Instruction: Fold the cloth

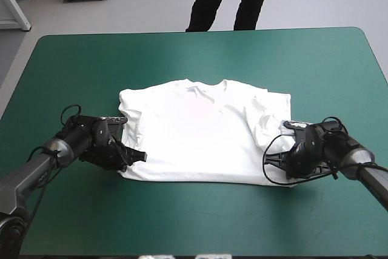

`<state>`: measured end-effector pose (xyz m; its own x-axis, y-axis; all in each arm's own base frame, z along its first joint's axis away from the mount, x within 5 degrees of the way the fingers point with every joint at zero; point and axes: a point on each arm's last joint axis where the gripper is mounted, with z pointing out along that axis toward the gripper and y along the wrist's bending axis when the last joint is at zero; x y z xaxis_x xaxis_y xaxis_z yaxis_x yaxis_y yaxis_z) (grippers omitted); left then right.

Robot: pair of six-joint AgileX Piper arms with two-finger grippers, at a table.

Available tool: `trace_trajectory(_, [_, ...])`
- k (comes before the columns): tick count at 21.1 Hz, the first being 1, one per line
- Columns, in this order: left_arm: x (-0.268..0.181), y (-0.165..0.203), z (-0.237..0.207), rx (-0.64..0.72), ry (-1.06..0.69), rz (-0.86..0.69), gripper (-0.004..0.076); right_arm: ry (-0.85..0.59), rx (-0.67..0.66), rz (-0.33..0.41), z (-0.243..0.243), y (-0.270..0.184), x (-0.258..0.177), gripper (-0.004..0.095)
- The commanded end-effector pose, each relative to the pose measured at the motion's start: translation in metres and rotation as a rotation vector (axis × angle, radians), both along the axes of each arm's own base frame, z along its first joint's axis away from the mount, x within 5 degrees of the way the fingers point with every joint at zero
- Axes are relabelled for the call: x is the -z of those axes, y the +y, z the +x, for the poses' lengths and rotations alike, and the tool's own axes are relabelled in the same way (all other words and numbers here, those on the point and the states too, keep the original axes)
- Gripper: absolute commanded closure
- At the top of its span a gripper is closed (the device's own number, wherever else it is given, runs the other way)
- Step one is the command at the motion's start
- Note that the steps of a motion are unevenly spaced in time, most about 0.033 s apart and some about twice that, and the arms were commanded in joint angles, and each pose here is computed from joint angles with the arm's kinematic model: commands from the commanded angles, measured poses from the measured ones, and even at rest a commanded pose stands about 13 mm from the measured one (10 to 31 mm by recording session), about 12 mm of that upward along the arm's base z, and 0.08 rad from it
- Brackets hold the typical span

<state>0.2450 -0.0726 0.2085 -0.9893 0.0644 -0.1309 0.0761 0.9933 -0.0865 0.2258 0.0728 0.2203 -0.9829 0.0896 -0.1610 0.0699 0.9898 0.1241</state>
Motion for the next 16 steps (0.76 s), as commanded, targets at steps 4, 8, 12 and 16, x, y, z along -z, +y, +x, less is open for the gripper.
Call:
trace_trajectory(4, [-0.068,0.001,0.02,0.033,-0.176,0.029,0.0733,-0.261,-0.042,-0.021,0.014,-0.003,-0.081,0.0925])
trace_trajectory(8, [-0.113,0.001,0.042,0.034,-0.362,0.058,0.0733,-0.436,-0.041,-0.021,0.03,-0.003,-0.12,0.0925])
trace_trajectory(12, [-0.128,-0.004,0.065,0.027,-0.418,0.052,0.0733,-0.462,0.002,-0.033,0.057,-0.014,-0.13,0.0925])
trace_trajectory(16, [-0.128,-0.01,0.085,0.027,-0.452,0.043,0.0733,-0.474,-0.011,-0.025,0.077,-0.017,-0.133,0.0925])
